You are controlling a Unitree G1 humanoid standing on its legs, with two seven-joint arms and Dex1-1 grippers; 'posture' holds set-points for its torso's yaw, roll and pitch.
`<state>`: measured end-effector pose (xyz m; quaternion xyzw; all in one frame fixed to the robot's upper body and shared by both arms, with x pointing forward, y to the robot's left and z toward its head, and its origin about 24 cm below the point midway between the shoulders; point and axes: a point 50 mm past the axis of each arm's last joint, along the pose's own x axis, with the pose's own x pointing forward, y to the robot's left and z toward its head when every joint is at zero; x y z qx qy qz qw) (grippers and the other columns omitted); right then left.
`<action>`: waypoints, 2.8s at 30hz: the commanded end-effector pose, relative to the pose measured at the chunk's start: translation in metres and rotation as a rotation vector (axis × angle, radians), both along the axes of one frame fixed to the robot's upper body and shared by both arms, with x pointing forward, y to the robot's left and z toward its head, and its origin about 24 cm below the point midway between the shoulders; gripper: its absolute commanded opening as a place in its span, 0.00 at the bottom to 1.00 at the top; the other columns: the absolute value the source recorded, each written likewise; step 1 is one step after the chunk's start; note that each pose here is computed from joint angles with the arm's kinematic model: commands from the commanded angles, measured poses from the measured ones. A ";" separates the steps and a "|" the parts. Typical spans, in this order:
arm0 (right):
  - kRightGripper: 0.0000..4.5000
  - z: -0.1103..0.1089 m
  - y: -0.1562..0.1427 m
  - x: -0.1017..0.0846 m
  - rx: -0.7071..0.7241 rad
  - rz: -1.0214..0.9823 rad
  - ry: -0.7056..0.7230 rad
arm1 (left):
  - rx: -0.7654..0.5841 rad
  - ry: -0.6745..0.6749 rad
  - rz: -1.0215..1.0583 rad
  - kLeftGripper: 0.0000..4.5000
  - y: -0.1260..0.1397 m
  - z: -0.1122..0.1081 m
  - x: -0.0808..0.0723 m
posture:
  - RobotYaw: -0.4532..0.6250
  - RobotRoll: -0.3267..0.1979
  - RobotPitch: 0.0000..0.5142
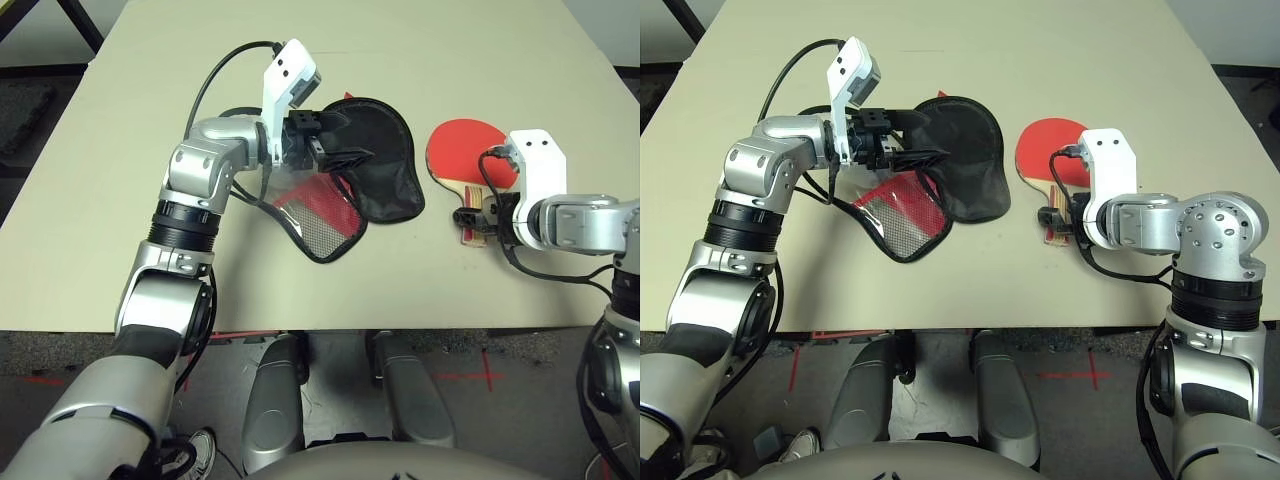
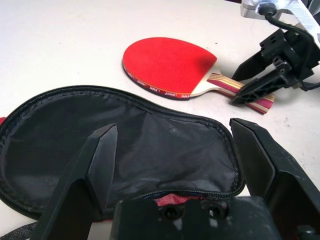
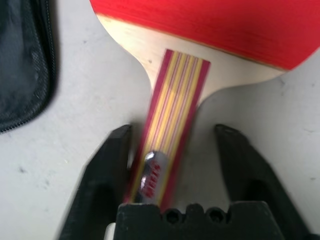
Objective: Store the ping-pong paddle in its case and zip it.
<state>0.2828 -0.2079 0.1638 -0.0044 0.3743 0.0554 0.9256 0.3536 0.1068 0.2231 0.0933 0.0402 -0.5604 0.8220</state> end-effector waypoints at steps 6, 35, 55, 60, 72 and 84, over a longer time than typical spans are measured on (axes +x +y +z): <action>0.23 0.005 0.000 0.012 0.004 -0.073 0.007 | -0.005 0.000 0.019 1.00 0.004 0.000 -0.003 | 0.35 0.62 0.47; 0.23 0.034 0.094 0.047 0.121 0.188 0.009 | -0.012 -0.028 0.057 1.00 0.009 0.005 -0.002 | 0.35 0.62 0.46; 0.23 0.023 0.082 0.067 0.179 0.169 0.049 | -0.015 -0.028 0.075 1.00 0.011 -0.001 -0.002 | 0.36 0.62 0.47; 0.23 0.024 0.077 0.069 0.193 0.195 0.038 | -0.016 -0.028 0.082 1.00 0.012 -0.001 -0.001 | 0.37 0.62 0.46; 1.00 0.064 0.048 0.066 0.361 0.405 -0.098 | -0.094 -0.160 0.212 1.00 0.032 0.035 0.018 | 0.36 0.62 0.43; 1.00 0.118 0.074 0.032 0.279 0.509 -0.518 | -0.122 -0.340 0.518 1.00 0.117 0.095 0.035 | 0.39 0.62 0.43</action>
